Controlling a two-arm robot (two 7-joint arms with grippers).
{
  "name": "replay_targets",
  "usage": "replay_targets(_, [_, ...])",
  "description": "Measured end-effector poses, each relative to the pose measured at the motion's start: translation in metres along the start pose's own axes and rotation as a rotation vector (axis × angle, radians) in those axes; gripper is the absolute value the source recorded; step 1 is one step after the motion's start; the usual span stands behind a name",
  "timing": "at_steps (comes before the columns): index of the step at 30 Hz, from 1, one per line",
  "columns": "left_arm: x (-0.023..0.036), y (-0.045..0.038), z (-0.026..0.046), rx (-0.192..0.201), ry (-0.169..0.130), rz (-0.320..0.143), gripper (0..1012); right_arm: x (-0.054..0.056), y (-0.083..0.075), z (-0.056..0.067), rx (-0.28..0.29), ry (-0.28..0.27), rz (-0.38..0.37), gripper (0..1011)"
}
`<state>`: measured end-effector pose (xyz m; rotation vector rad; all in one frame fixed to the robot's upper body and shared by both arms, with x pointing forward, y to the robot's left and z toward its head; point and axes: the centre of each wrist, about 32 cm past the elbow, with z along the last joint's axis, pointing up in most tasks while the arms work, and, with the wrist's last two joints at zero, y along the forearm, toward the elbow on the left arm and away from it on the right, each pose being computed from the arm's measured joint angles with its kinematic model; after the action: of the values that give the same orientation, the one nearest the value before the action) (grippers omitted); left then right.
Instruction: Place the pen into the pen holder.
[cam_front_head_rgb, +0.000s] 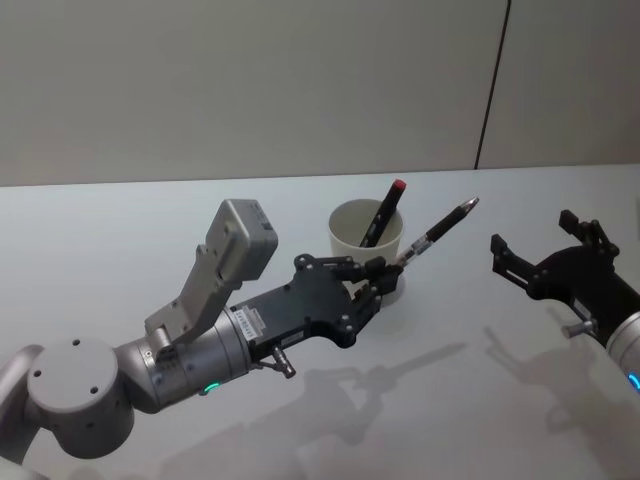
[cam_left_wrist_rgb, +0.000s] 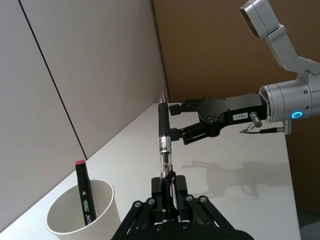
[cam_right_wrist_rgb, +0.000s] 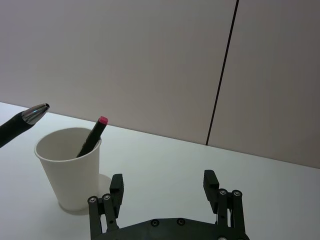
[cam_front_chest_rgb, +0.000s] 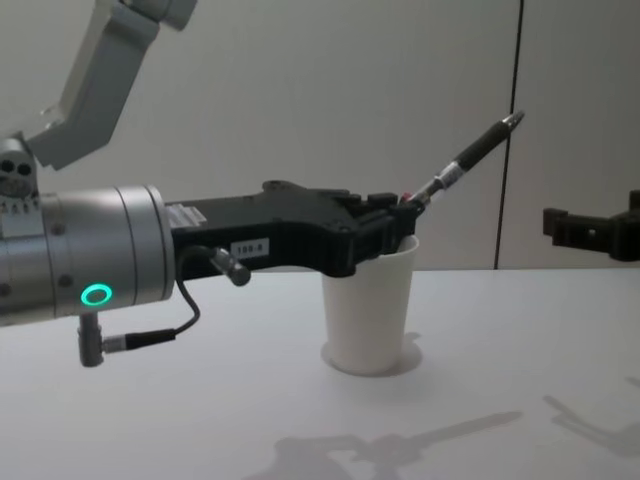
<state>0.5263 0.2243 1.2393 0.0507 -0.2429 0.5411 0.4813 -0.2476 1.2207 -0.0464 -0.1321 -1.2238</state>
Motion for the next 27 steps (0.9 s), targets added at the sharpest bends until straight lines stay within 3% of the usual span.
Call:
replay_targets(13, [0.0002, -0.0025, -0.0007, -0.006, 0.0, -0.011, 175, 0.0004, -0.0005, -0.0001, 0.004, -0.002, 0.009, 1002])
replay_targets(27, [0.0003, -0.0034, -0.0009, -0.008, -0.001, -0.014, 175, 0.0069, -0.0096, -0.0028, 0.033, 0.021, 0.072, 1001])
